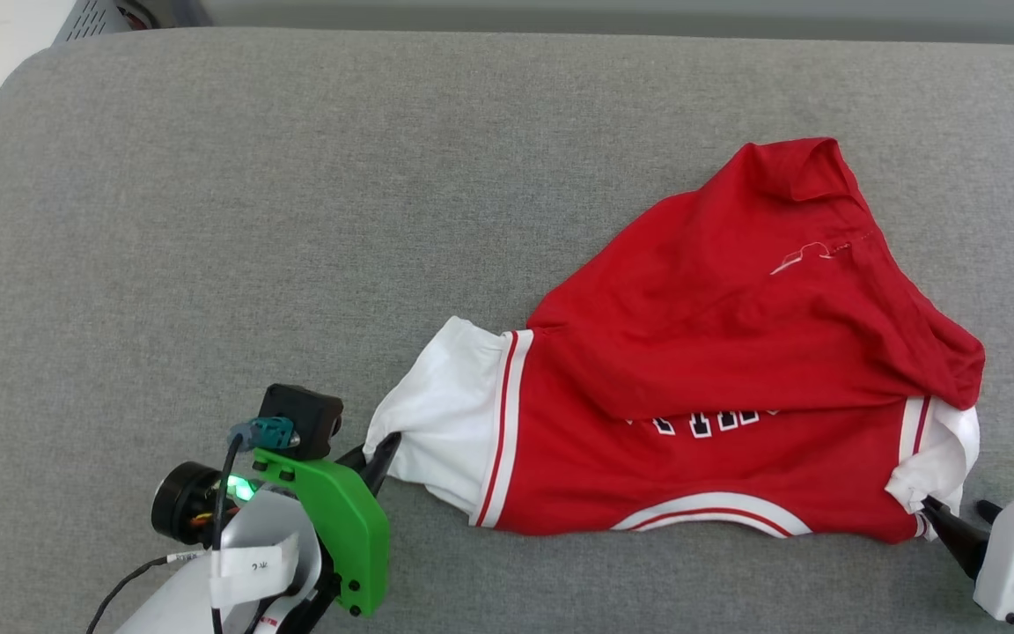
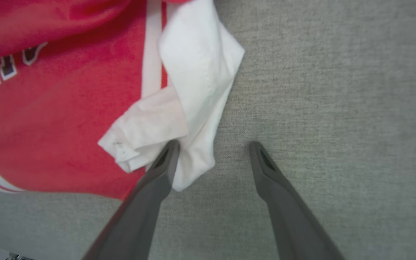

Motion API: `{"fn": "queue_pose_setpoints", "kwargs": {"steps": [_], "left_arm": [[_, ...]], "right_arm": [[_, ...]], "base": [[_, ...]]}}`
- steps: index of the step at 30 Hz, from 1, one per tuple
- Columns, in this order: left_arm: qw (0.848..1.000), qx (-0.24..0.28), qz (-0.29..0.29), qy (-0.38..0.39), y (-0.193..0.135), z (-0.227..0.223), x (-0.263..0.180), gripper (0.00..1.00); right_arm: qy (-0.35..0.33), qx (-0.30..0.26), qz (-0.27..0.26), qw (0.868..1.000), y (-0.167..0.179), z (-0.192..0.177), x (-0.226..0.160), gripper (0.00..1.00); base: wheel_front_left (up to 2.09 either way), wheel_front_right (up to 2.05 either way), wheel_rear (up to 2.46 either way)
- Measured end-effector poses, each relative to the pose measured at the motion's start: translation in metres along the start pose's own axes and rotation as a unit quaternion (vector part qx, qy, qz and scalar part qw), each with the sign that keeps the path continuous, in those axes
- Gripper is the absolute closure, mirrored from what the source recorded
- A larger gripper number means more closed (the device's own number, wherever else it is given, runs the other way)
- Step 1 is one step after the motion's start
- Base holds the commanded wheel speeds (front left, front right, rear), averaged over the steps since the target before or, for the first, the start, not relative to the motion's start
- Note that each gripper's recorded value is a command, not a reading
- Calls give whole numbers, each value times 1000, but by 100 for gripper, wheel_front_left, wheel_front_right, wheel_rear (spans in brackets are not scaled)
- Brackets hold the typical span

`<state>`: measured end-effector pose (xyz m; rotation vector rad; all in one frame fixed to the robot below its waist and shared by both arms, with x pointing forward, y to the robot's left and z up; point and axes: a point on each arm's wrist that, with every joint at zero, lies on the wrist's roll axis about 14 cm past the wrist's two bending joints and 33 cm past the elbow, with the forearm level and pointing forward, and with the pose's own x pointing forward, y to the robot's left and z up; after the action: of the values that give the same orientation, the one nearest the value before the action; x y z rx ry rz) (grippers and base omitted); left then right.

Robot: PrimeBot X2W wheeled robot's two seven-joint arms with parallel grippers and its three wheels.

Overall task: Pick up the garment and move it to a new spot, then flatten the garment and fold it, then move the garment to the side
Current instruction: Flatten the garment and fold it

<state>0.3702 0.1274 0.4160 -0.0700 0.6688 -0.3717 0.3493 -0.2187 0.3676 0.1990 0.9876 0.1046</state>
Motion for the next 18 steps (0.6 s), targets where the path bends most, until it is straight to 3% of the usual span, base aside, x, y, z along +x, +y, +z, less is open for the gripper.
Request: {"fn": "queue_pose_setpoints", "kwargs": {"steps": [2,3,5,11,18], "left_arm": [[1000,-4,3,-2,2,-1,1,100],[1000,-5,4,-3,3,-1,1,100],[1000,-7,6,-4,4,-1,2,100],[1000,-7,9,-23,4,6,-1,100],[995,1,25,-97,7,41,-19,100]], "right_arm": [[25,-3,1,1000,0,-8,5,0],[33,-6,2,999,1,-10,7,54],[48,-9,11,999,5,-13,10,100],[32,-10,29,999,15,-4,7,100],[-92,-39,23,995,19,51,-28,100]], "base": [[0,0,0],[0,0,0],[0,0,0],[0,0,0],[0,0,0]]}}
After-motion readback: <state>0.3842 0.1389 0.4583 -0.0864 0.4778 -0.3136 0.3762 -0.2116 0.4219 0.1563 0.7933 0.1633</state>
